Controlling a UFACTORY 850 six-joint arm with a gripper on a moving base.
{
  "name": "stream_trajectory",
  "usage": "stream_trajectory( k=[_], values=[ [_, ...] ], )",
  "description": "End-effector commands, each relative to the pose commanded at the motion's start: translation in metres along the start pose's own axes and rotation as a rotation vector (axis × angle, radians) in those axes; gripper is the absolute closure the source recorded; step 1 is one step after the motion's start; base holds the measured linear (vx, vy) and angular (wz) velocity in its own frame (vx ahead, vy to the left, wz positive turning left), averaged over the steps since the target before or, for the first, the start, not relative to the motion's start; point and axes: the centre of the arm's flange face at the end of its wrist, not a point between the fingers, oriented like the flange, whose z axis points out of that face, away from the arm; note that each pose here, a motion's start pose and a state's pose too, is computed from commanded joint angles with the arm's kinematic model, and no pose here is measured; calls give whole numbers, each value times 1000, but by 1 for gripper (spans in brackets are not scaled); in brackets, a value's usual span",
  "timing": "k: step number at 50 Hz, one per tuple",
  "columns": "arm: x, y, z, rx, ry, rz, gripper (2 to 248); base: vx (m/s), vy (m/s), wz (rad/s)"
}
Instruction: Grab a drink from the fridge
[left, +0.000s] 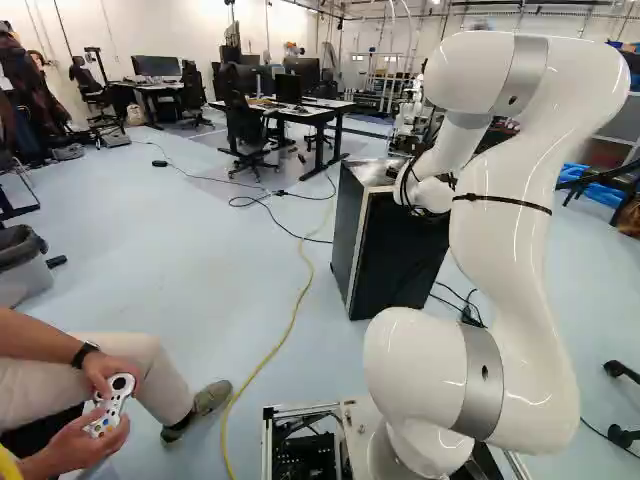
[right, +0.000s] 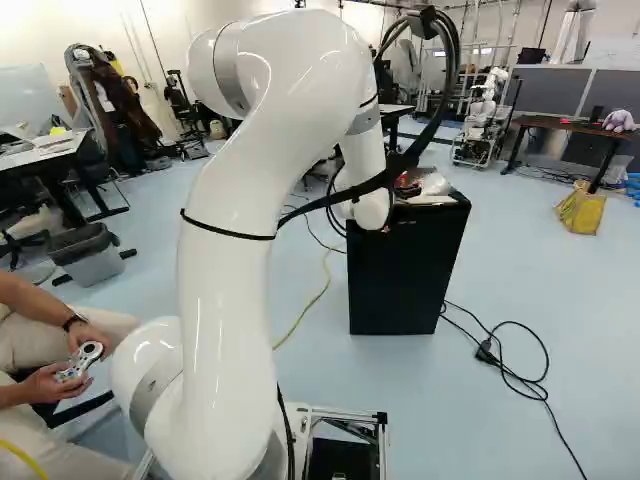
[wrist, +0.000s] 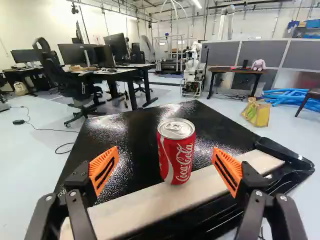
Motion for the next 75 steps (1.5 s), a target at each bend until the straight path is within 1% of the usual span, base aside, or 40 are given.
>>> stream_trajectory(
  k=[25,75],
  values=[
    [-2,5,10,-7,-13,-1,3,0,0,0],
    [-3,13,32,-13,6,-4,3,0,0,0]
  ],
)
